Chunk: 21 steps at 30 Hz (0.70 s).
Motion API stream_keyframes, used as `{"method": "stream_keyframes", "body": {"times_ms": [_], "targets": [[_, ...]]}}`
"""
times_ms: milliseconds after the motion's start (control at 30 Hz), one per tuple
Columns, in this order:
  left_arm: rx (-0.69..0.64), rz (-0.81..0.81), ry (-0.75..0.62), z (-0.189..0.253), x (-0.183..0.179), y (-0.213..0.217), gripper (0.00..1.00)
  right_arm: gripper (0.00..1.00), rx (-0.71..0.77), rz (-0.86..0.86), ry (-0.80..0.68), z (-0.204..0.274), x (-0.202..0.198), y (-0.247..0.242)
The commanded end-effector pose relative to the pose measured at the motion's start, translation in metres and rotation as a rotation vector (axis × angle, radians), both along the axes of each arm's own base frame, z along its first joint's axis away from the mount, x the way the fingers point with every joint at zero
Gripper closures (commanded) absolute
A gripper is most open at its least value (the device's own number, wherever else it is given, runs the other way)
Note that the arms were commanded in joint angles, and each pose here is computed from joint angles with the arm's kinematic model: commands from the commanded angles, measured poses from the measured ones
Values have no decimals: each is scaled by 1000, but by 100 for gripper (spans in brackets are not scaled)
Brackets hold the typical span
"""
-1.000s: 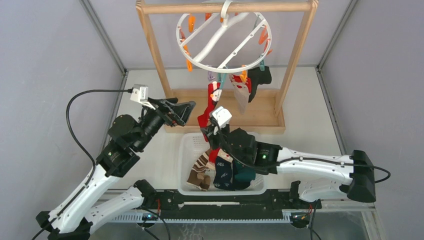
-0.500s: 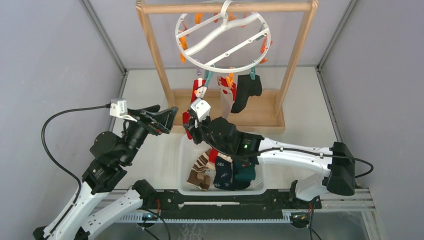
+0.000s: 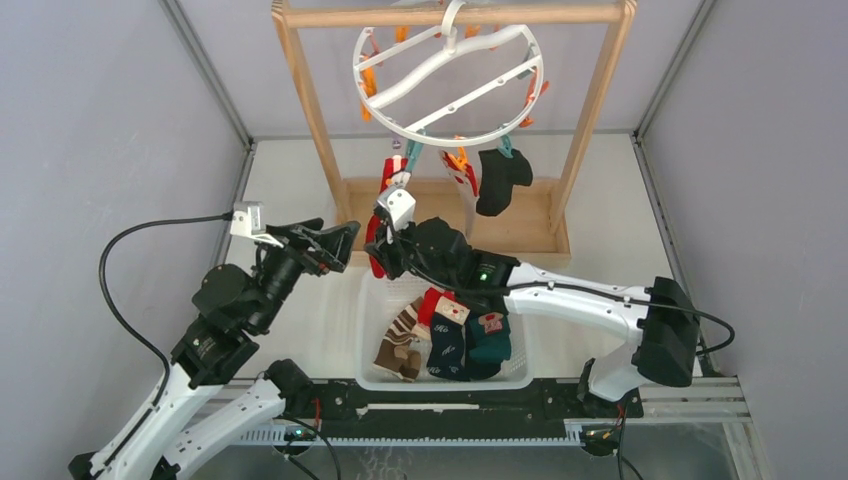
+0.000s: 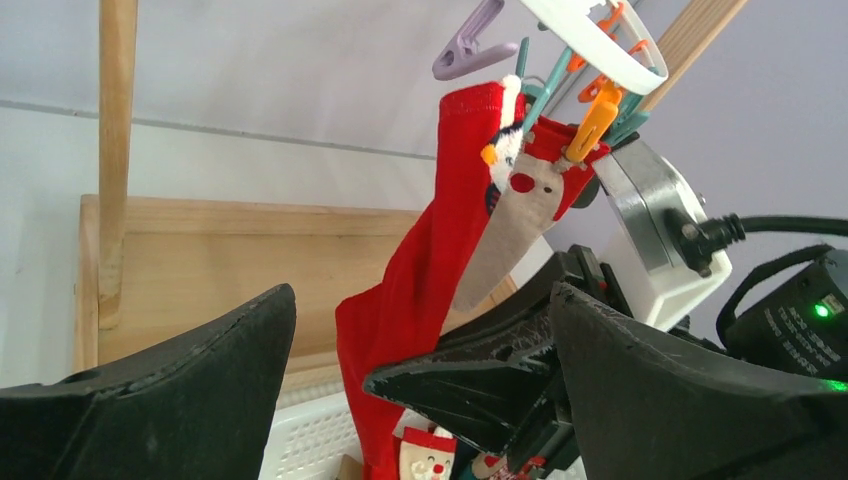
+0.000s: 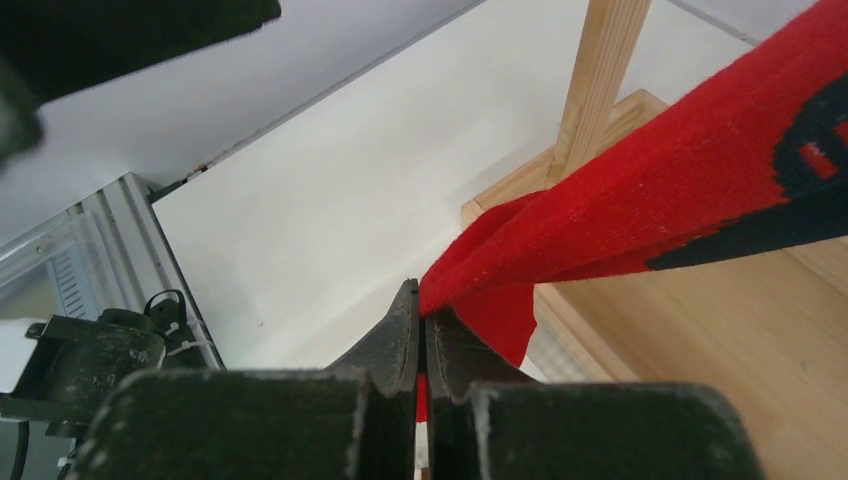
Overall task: Remove the socks clipped to the hanger
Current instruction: Adjust the hanger on the clothesline.
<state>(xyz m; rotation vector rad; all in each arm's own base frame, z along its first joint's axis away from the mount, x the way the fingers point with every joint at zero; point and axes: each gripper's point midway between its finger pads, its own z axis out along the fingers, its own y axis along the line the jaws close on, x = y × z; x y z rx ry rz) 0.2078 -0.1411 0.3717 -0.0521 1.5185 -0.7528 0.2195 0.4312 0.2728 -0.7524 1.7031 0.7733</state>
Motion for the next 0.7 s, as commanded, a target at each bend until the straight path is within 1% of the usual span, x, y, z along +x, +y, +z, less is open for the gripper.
{"method": "stream_keyframes", "body": {"times_ms": [0,300,433,500,533,567,600,667], "targets": [[-14,16,-8,-4,0,3,0,98,66,51,31,17,2,19],[-26,84,-15,-3,-7,26,0,99,13,94,58,15,15,56],[-19,98,-13,-4,-8,30,0,97,0,85,64,15,15,56],[-16,104,-10,-5,-8,31,0,92,-5,68,69,12,15,50],[-16,107,-9,-6,-7,31,0,87,-6,65,70,12,14,47],[-18,110,-10,-6,-7,32,0,78,-7,60,70,12,14,44],[-18,111,-10,-6,-7,31,0,72,-11,54,70,11,13,41],[-21,111,-9,-7,-6,31,0,67,-20,42,68,9,12,35]]}}
